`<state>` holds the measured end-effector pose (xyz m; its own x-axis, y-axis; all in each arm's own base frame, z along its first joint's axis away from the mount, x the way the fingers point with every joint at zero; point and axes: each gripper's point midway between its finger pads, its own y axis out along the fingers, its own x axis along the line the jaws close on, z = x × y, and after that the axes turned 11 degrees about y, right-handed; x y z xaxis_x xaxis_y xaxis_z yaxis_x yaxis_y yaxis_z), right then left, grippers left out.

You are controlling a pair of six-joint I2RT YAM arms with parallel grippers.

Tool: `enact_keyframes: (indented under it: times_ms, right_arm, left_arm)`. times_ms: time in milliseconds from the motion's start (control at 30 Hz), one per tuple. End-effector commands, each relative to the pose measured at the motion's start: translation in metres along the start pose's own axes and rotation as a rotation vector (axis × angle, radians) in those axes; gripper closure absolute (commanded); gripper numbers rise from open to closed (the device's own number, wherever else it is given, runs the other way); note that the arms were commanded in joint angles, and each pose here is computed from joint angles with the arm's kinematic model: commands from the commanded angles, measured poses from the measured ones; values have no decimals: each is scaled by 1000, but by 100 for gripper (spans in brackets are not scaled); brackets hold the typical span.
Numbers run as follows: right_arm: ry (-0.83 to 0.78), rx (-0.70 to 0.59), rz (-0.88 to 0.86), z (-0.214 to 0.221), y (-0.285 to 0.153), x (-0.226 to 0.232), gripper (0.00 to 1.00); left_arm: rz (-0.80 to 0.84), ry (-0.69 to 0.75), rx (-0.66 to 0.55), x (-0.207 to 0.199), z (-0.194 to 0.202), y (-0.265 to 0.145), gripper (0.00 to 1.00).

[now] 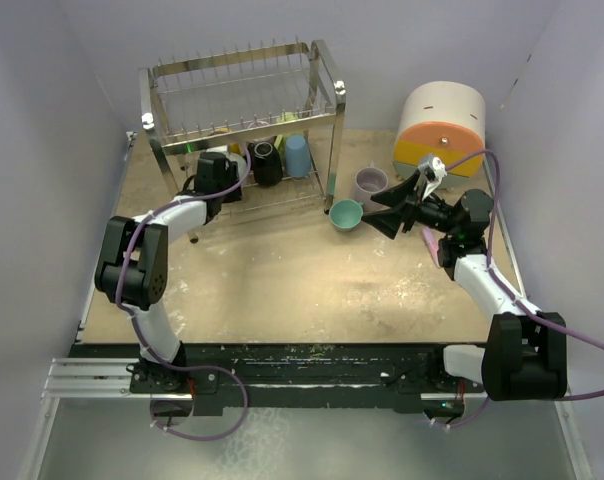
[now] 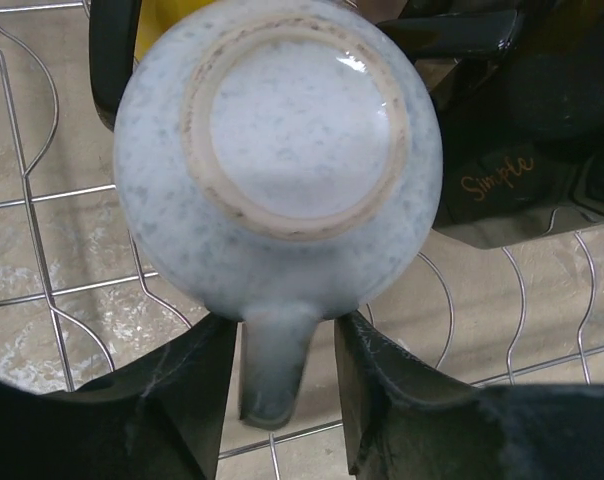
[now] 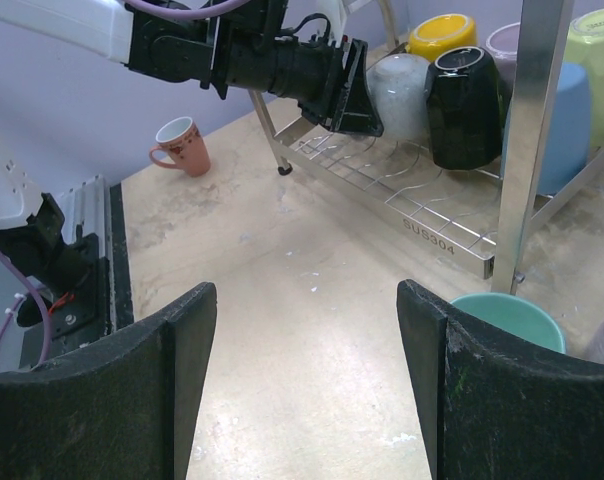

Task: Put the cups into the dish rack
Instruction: Turn the cup upside down in the dish rack.

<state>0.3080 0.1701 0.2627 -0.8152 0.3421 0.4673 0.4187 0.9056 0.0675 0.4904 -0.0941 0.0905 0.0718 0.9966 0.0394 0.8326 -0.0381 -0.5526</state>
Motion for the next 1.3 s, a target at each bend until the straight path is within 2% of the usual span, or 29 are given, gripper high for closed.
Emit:
enact_keyframes:
  times_ms: [0,200,500,1267]
  right_arm:
    - [-107,-28,-31,-25,1,14,26]
    - [-112,-28,-32,-26,1,15,26]
    - [-117,-28,-36,-26,0,16,26]
    - [-140,-32,-38,-29,-1,20,26]
  left_arm:
    - [-4,-50,-187,4,-70,-13,51]
    - [41,-80,-187,-2,-69,-34,50]
    - [108,-124,-157,-10,-46,-63,48]
    - [637,-53,-7,-110,23,-133,50]
